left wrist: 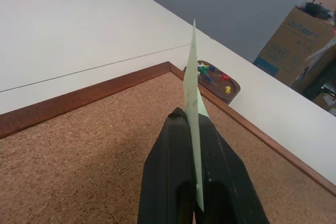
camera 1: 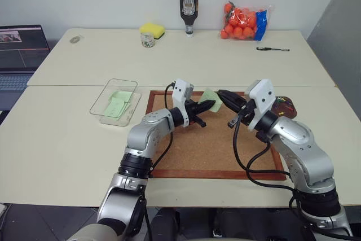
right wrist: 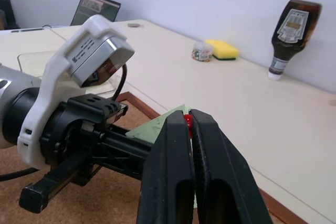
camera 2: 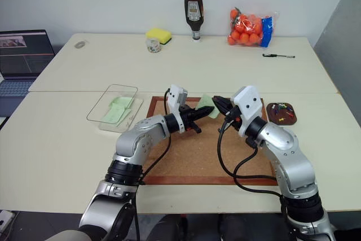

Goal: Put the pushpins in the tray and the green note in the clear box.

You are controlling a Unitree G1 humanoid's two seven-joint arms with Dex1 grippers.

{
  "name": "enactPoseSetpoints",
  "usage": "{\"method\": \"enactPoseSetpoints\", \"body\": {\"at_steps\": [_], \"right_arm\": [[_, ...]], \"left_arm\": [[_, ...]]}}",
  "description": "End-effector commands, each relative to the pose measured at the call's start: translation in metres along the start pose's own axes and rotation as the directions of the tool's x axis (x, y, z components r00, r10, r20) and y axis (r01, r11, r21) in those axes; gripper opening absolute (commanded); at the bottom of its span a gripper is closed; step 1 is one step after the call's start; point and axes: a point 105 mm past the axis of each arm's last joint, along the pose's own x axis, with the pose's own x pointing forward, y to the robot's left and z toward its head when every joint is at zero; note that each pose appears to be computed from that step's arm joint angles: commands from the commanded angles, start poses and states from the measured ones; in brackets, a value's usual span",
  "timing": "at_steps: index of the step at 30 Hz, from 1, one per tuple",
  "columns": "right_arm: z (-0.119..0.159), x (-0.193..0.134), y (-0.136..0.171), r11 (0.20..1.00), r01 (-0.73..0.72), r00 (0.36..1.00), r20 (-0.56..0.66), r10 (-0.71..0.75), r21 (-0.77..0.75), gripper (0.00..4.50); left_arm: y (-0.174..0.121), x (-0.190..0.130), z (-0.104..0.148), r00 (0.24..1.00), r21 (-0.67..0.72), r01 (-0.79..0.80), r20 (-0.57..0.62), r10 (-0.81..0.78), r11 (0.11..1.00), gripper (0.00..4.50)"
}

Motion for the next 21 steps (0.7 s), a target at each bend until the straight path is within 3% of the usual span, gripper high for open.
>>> {"method": "enactPoseSetpoints", "body": {"at_steps": [1,5,9,14,21], "right_arm": [[0.012,-0.02,-0.028,0.99,0.142,0.99,0.022,-0.142,-0.002,0.0],[-0.009,-0.044,-0.064,0.954,0.3,0.951,-0.08,-0.299,-0.007,0.0],[-0.042,-0.069,-0.104,0.883,0.466,0.855,-0.223,-0.467,-0.062,0.0],[-0.076,-0.082,-0.133,0.828,0.559,0.764,-0.352,-0.54,-0.057,0.0],[-0.104,-0.086,-0.154,0.797,0.602,0.708,-0.434,-0.556,-0.04,0.0]], "left_arm": [[0.0,-0.003,0.016,0.998,0.027,-0.008,0.056,0.006,1.0,0.04],[0.001,-0.013,0.031,0.995,0.039,-0.014,0.098,0.01,0.999,0.04],[-0.002,-0.022,0.041,0.995,0.097,-0.013,0.1,0.004,0.995,0.04],[-0.004,-0.026,0.042,0.996,0.141,-0.012,0.087,-0.001,0.99,0.04],[-0.008,-0.027,0.038,0.997,0.159,-0.008,0.078,-0.005,0.987,0.04]]}}
